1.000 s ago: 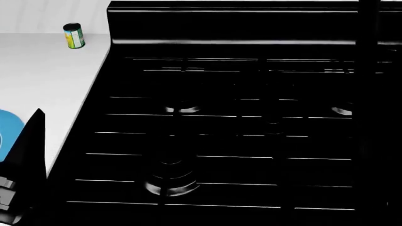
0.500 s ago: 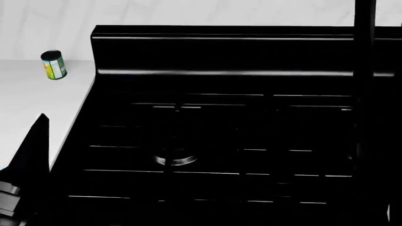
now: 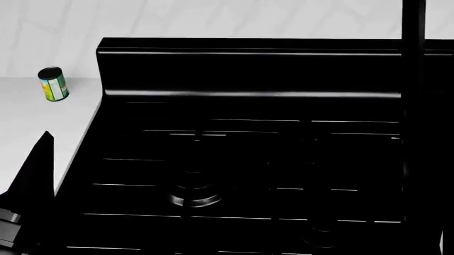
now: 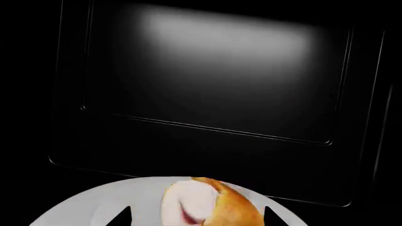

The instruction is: Pick the chicken breast from the counter and place it in the microwave.

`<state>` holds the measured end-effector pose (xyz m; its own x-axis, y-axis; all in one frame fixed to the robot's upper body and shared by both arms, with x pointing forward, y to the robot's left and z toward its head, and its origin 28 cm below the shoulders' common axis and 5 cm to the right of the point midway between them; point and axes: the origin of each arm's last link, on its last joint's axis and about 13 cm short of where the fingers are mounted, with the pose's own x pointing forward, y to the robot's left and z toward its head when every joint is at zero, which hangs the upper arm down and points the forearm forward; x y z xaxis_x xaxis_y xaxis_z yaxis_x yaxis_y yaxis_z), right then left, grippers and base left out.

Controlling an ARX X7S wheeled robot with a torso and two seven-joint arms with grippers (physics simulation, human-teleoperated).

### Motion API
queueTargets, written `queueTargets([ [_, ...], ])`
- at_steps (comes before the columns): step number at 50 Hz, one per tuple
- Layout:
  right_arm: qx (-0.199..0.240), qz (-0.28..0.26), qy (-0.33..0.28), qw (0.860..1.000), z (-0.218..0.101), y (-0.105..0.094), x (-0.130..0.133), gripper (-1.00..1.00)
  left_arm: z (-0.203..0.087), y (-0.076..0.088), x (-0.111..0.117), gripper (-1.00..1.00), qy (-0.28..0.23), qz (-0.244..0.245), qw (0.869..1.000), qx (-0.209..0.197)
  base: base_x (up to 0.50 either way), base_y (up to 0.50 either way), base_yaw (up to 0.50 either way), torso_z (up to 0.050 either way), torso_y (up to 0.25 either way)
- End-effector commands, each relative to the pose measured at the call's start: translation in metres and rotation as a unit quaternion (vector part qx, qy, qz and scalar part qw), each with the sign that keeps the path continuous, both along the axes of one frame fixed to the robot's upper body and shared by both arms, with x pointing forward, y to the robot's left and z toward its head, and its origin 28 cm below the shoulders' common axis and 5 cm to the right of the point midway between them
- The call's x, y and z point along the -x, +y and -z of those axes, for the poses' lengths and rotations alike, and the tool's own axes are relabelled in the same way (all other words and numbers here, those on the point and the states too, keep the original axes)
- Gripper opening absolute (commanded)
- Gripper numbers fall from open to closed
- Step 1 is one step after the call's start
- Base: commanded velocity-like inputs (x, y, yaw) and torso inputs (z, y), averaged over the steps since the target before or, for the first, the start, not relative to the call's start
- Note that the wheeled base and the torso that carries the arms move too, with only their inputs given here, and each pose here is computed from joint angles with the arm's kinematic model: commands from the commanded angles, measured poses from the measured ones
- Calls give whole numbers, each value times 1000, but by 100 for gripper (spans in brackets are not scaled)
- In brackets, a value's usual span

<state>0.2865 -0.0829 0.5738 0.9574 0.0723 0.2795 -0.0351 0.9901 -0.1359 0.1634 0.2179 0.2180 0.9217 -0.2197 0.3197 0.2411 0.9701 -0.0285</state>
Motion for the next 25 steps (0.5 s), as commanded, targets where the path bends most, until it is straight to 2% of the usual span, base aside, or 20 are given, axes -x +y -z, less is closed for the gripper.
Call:
queueTargets([
  [1, 9, -16, -6, 1000, -2, 7, 2, 100, -4, 1, -2, 100, -26, -18, 999, 22, 0, 0, 0, 0, 0],
  [8, 8, -16, -28, 999, -8, 7, 12, 100, -3, 1, -3, 100, -26, -18, 999, 22, 0, 0, 0, 0, 0],
  [14, 5, -12, -68, 998, -18, 5, 30, 100, -3, 2, -3, 100, -27, -20, 999, 22, 0, 0, 0, 0, 0],
  [25, 11, -14, -145, 989, -27, -4, 94, 100, -2, -1, -10, 100, -29, -17, 999, 23, 0, 0, 0, 0, 0],
])
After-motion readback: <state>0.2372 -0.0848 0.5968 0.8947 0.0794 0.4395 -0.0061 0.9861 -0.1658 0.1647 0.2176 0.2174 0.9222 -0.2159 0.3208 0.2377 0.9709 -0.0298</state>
